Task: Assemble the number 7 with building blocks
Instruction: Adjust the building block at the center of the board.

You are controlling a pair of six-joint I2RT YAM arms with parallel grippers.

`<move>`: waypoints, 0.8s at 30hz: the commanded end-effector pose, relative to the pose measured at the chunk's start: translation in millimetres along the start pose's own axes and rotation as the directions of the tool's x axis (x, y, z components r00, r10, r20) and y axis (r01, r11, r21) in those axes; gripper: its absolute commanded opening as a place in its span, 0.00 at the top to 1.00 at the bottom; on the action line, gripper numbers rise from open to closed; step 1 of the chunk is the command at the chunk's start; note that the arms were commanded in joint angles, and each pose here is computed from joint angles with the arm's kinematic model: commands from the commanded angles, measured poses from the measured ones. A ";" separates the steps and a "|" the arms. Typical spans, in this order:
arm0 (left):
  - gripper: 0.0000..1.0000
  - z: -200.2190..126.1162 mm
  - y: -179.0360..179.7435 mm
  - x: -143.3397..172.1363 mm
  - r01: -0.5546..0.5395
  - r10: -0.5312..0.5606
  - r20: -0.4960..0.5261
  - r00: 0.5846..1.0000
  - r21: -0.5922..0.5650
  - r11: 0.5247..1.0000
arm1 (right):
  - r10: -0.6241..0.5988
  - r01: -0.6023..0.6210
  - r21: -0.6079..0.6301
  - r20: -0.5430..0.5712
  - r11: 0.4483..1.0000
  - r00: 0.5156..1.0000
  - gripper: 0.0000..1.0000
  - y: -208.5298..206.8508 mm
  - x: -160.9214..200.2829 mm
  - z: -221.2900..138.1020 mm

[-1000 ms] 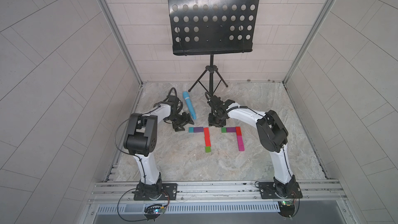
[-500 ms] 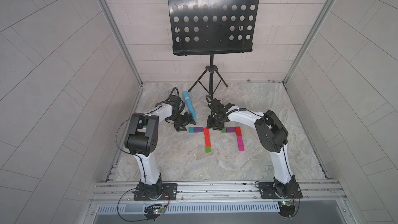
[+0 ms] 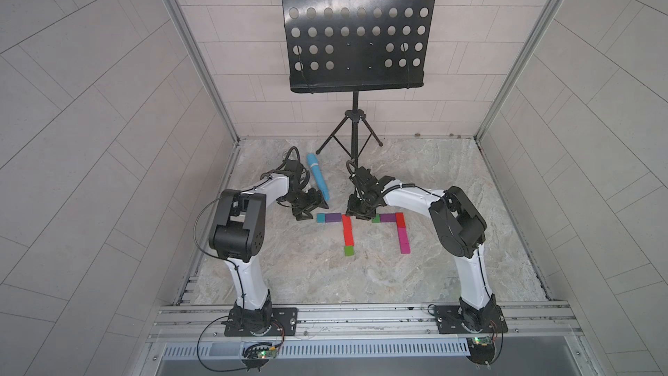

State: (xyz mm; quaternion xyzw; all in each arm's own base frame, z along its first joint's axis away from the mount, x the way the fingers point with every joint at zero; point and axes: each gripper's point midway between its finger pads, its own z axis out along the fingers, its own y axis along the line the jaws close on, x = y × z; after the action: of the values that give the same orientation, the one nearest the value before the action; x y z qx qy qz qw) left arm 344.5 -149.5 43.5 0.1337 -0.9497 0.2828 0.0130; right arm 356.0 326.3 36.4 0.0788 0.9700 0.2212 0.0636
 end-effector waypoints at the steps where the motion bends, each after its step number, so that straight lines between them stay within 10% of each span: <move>1: 0.21 0.2 -3.1 3.3 -0.003 0.004 -0.006 1.000 0.009 1.000 | -0.008 0.009 -0.028 0.032 1.000 0.999 0.55 11.1 1.2 -16.4; 24: 0.22 1.5 -7.2 6.9 -0.001 0.001 -0.006 1.000 0.022 1.000 | -0.003 0.004 -0.036 0.027 0.999 1.000 0.55 17.5 7.7 -14.2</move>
State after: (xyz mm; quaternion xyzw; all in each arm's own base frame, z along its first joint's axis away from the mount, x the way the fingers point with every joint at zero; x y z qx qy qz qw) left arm 344.7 -155.1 44.0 0.1336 -0.9476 0.2899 0.0130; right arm 349.9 335.3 46.6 0.0757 0.9667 0.2339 0.0705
